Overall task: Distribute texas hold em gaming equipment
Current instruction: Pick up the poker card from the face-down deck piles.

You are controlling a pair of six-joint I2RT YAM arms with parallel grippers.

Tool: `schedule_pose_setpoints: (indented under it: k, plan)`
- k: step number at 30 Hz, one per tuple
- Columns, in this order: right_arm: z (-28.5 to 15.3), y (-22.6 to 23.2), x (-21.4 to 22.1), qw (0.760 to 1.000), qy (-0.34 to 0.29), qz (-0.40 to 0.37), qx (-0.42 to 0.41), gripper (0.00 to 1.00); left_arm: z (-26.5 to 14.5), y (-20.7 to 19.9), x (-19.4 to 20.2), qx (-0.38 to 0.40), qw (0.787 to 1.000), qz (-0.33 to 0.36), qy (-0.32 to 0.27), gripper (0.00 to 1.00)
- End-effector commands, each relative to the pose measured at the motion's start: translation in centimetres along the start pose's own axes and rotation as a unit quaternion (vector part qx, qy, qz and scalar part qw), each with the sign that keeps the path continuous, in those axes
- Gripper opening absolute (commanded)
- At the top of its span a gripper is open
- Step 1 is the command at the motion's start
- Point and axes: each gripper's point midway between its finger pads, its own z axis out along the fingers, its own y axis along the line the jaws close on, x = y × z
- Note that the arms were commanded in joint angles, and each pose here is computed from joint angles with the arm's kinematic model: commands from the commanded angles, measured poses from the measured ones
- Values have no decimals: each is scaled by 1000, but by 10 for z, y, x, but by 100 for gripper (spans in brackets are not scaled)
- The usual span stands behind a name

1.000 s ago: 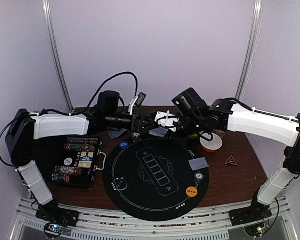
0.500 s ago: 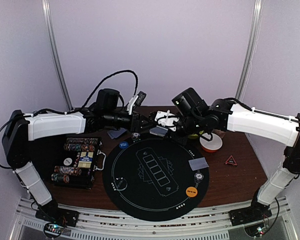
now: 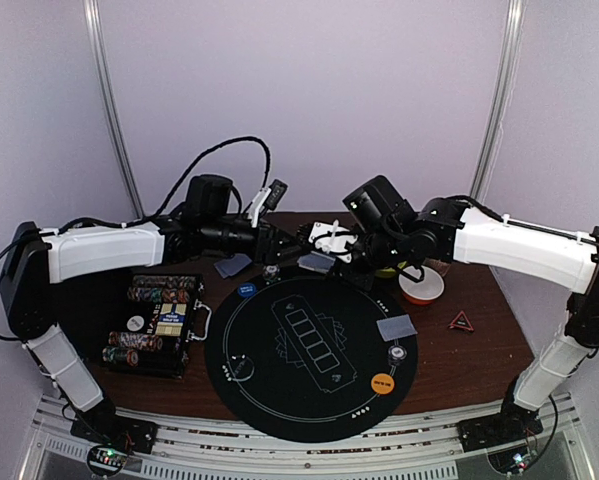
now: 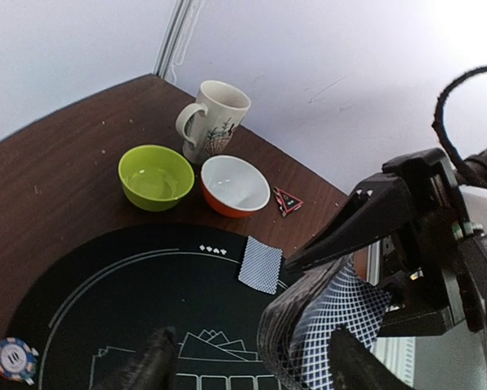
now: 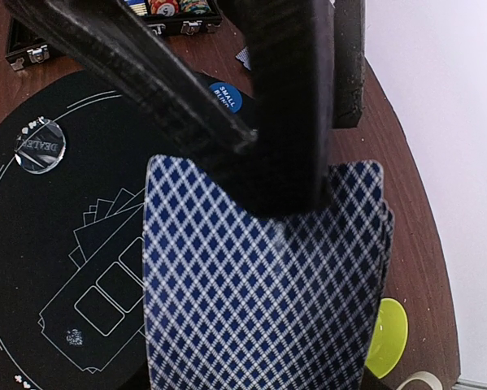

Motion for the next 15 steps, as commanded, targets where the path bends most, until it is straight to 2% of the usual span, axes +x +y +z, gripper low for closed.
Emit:
schedule_pose_setpoints:
  k: [1, 4, 15]
  plan:
    - [-6, -4, -9, 1000, -15, -3, 11, 50, -2, -9, -19, 15, 999, 28, -34, 72]
    - [-6, -5, -10, 1000, -17, -2, 11, 50, 5, -6, -17, 18, 999, 26, -28, 71]
    - [-5, -5, -11, 1000, -17, -3, 11, 50, 14, -3, -6, 25, 999, 25, -2, 50]
